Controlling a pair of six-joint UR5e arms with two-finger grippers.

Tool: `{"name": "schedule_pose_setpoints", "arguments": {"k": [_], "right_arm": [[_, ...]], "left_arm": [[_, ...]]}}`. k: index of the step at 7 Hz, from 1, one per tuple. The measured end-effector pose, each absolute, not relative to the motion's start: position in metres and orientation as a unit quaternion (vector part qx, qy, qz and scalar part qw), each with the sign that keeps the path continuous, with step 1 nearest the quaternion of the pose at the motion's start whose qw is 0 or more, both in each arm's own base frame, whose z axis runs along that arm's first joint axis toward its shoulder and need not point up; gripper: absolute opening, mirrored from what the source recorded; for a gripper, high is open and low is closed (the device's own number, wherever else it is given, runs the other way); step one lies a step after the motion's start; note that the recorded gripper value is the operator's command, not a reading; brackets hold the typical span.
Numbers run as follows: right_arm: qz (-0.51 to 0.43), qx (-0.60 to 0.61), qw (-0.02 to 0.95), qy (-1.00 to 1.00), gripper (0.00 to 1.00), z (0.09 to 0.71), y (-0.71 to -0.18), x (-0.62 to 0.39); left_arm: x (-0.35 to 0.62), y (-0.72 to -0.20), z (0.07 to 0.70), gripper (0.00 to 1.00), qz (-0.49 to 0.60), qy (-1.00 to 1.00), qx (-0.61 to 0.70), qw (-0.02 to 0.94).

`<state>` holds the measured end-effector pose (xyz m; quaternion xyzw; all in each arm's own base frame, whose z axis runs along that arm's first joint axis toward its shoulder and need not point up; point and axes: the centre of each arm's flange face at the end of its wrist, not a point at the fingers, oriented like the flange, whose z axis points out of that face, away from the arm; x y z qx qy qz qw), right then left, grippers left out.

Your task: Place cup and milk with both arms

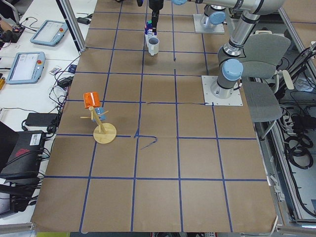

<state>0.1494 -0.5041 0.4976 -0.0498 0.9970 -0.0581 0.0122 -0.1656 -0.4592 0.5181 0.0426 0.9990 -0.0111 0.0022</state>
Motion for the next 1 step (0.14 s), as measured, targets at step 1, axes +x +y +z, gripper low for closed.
{"name": "schedule_pose_setpoints", "arguments": {"k": [1], "right_arm": [[-0.065, -0.053, 0.004, 0.996, 1.0, 0.4994, -0.4978, 0.1466]], "left_arm": [[-0.1656, -0.4592, 0.5181, 1.0, -0.011, 0.999, 0.043, 0.002]]}}
